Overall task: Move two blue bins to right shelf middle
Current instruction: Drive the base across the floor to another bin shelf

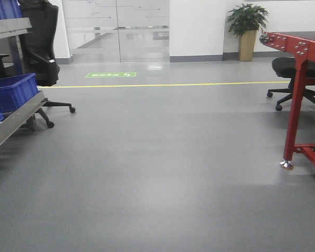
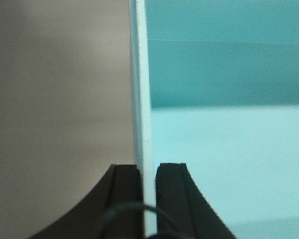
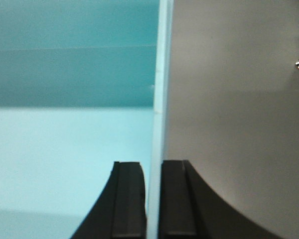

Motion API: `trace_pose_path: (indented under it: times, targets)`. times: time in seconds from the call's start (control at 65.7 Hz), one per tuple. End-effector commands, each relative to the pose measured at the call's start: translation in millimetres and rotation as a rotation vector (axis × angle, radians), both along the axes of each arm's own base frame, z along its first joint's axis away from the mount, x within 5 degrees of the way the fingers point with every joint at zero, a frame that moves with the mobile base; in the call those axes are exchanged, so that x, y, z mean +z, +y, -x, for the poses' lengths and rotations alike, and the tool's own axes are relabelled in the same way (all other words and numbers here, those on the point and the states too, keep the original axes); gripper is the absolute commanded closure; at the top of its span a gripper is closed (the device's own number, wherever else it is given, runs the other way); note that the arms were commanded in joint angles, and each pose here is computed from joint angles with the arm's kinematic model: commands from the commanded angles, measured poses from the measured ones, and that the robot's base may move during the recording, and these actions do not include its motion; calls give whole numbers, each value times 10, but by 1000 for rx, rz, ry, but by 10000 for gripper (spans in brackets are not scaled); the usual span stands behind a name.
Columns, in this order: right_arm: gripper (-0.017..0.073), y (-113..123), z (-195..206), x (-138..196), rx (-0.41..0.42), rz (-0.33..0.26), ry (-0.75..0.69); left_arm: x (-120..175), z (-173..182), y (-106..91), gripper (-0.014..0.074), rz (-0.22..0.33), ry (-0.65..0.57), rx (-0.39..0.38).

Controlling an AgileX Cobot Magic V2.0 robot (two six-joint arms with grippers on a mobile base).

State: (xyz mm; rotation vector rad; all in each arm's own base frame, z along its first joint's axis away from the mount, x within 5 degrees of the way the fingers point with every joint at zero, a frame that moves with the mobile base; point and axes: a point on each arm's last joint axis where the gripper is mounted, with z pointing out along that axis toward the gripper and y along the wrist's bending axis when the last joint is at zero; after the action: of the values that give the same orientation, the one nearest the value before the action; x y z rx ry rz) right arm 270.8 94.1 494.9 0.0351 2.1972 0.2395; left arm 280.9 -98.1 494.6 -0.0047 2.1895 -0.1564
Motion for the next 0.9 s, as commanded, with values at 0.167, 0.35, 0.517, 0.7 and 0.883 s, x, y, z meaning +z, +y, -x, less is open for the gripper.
trace_pose_path:
  times: [0.167, 0.35, 0.517, 0.7, 0.883]
  targets:
    - [721, 3, 63, 159, 23, -56, -99, 173, 49, -20, 705, 61, -115, -34]
    - [721, 3, 63, 159, 23, -56, -99, 173, 49, -19, 705, 59, -116, -33]
    - [721, 3, 63, 159, 23, -56, -99, 173, 49, -19, 705, 59, -116, -33]
    - [721, 3, 63, 159, 23, -56, -99, 173, 49, -19, 705, 59, -116, -33]
    - [721, 3, 63, 159, 23, -56, -99, 173, 48, -18, 705, 58, -116, -32]
